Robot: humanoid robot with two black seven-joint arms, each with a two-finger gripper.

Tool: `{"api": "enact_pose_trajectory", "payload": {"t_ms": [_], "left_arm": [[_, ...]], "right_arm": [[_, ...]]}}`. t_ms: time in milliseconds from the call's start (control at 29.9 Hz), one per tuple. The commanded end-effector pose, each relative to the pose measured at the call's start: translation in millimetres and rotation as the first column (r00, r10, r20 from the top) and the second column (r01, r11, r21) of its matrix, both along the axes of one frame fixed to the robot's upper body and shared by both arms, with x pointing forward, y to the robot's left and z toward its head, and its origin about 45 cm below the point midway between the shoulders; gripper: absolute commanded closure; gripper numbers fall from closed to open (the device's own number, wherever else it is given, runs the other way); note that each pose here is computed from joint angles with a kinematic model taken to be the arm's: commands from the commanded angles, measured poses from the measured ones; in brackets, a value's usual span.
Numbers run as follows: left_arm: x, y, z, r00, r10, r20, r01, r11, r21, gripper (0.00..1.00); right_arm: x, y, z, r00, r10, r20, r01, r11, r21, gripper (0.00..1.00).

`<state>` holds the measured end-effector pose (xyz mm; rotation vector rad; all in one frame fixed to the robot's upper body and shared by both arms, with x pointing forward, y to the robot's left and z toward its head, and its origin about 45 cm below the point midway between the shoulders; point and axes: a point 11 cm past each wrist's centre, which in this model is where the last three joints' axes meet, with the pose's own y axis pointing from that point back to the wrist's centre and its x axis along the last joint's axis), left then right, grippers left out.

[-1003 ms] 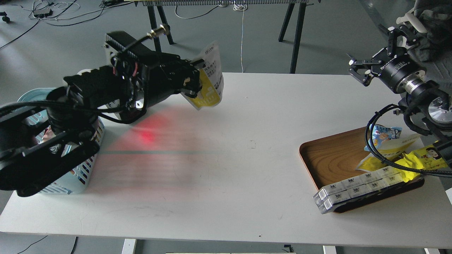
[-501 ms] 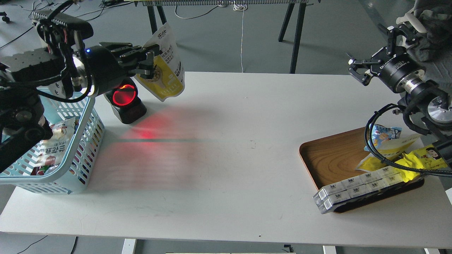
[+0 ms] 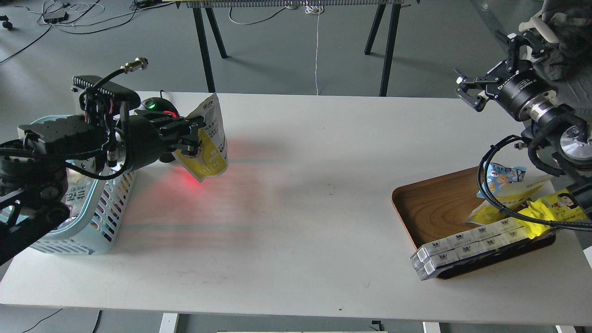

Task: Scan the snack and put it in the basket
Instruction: 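Hold the yellow packet in front of the barcode scanner with the left gripper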

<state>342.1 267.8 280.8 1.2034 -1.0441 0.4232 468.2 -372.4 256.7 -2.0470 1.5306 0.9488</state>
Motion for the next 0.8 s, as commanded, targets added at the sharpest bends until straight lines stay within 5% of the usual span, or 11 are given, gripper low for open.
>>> {"api": "enact_pose_trajectory", "payload": {"t_ms": [0, 769], "left_arm": [[0, 0, 1, 1.000, -0.008, 0.006, 0.008, 1.000, 0.015, 0.99], [9, -29, 15, 0.985, -0.159, 0.068, 0.146, 0.975, 0.169, 0.99]], "right_arm": [[0, 0, -1, 1.000, -0.001, -0.003, 0.001, 1.000, -0.002, 0.02], [-1, 0, -2, 1.000, 0.001, -0.005, -0.001, 1.000, -0.002, 0.02]]}}
